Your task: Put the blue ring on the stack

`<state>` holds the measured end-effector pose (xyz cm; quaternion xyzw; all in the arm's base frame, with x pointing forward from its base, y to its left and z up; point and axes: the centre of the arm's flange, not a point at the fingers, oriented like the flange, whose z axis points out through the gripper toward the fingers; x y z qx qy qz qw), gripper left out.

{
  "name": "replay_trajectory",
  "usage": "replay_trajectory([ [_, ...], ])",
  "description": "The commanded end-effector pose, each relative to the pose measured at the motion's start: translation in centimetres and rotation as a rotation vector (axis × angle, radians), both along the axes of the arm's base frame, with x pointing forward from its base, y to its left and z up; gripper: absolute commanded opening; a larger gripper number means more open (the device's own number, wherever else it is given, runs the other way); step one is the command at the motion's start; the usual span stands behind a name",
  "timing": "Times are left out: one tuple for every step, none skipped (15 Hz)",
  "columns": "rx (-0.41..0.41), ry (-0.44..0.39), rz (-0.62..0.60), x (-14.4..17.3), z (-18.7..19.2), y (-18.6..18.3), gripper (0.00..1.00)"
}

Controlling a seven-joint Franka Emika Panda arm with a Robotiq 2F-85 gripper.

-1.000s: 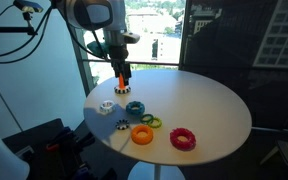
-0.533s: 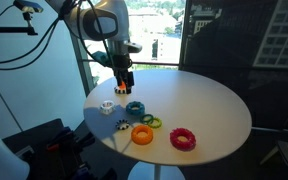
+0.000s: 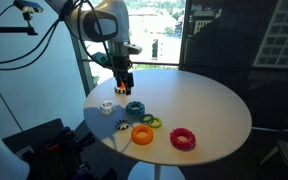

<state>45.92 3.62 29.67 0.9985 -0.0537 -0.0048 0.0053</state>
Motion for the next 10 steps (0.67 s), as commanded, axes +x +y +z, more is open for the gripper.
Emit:
replay_trajectory([
  [0.001,-0.024,-0.009,1.6,-0.9,0.3,1.0],
  [0.002,-0.026,-0.004,2.1,-1.4,0.4,1.0],
  [0.0,-0.032,-0.001,2.6,-1.9,0.5,1.0],
  [0.002,-0.025,0.008,3.1,-2.6,0.7,1.0],
  [-0.001,-0.021,0.01,3.5,-3.2,0.8,1.0],
  [0.0,-0.01,0.013,3.9,-3.8,0.9,1.0],
  [0.003,0.001,0.016,4.3,-4.4,1.0,1.0],
  [-0.003,0.017,0.01,4.5,-4.9,0.8,1.0],
  [-0.003,0.034,0.007,4.7,-5.2,0.6,1.0],
  [-0.006,0.039,0.0,4.9,-5.5,0.4,1.0],
])
